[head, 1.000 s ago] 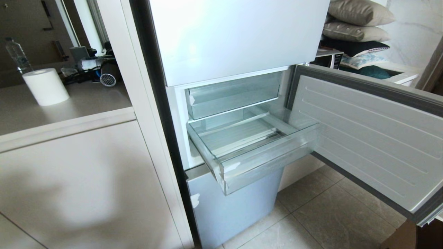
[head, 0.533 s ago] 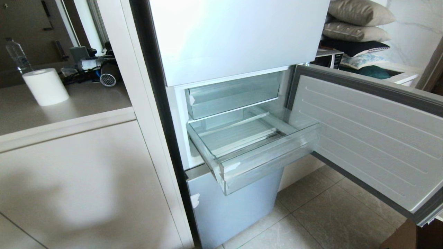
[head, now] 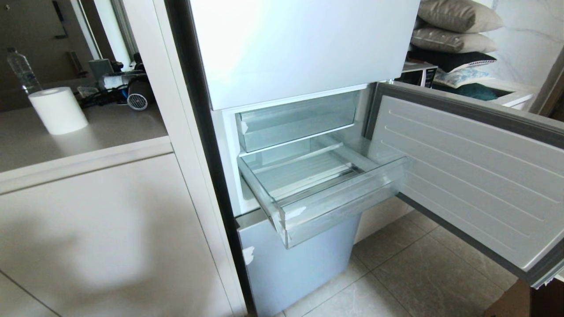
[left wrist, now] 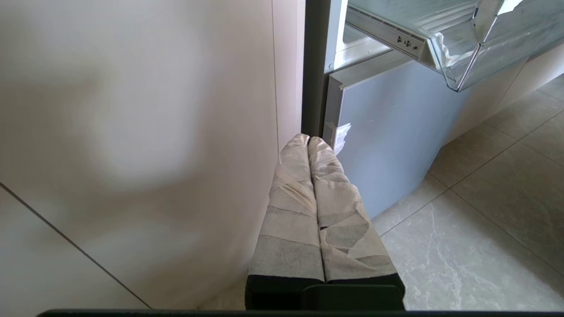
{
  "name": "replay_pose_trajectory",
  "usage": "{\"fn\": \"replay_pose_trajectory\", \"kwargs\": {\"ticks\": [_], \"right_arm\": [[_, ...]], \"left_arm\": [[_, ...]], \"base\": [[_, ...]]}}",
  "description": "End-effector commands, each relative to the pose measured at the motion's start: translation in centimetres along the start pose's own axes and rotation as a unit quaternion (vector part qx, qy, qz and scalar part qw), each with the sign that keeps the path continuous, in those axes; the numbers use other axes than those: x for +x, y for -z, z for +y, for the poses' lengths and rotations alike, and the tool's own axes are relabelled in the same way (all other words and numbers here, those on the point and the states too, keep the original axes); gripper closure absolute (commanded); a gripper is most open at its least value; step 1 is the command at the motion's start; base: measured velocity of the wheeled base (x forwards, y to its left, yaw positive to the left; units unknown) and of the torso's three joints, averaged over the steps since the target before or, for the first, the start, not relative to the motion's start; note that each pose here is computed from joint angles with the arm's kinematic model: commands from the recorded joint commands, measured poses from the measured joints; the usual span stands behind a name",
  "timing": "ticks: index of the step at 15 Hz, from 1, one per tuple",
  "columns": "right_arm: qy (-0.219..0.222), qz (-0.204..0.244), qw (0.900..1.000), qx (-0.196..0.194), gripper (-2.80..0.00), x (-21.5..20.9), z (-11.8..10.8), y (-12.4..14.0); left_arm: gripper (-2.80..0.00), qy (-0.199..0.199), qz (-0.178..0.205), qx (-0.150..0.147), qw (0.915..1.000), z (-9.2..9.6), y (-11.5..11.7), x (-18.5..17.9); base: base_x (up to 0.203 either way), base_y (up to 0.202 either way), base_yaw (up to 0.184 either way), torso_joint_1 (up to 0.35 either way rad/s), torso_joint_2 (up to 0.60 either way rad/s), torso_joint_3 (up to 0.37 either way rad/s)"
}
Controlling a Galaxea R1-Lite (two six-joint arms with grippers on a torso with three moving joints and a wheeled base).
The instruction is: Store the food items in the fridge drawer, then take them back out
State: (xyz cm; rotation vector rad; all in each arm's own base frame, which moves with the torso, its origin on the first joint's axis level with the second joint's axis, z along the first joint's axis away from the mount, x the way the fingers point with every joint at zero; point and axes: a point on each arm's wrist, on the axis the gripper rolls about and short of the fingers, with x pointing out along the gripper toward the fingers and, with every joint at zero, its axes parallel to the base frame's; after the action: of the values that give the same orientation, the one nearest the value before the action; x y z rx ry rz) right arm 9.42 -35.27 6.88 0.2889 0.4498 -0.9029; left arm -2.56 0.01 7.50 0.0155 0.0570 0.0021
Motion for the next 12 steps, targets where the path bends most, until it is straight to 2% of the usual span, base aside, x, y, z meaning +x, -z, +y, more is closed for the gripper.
{"fn": "replay_pose_trajectory", "kwargs": {"ticks": [1, 12], "right_arm": [[0.000, 0.001, 1.000, -0.001, -2.80, 0.2, -0.2, 0.2], [0.009, -0.007, 1.000, -0.007, -2.80, 2.4, -1.6, 0.0]], "left_arm": [[0.00, 0.000, 0.000, 0.000, 1.0000, 0.0, 0.0, 0.0], [0.00, 0.000, 0.001, 0.000, 1.0000, 0.0, 0.0, 0.0]], "base": [[0.000, 0.000, 0.000, 0.000, 0.00, 0.000], [0.000, 0.000, 0.000, 0.000, 0.00, 0.000]]}}
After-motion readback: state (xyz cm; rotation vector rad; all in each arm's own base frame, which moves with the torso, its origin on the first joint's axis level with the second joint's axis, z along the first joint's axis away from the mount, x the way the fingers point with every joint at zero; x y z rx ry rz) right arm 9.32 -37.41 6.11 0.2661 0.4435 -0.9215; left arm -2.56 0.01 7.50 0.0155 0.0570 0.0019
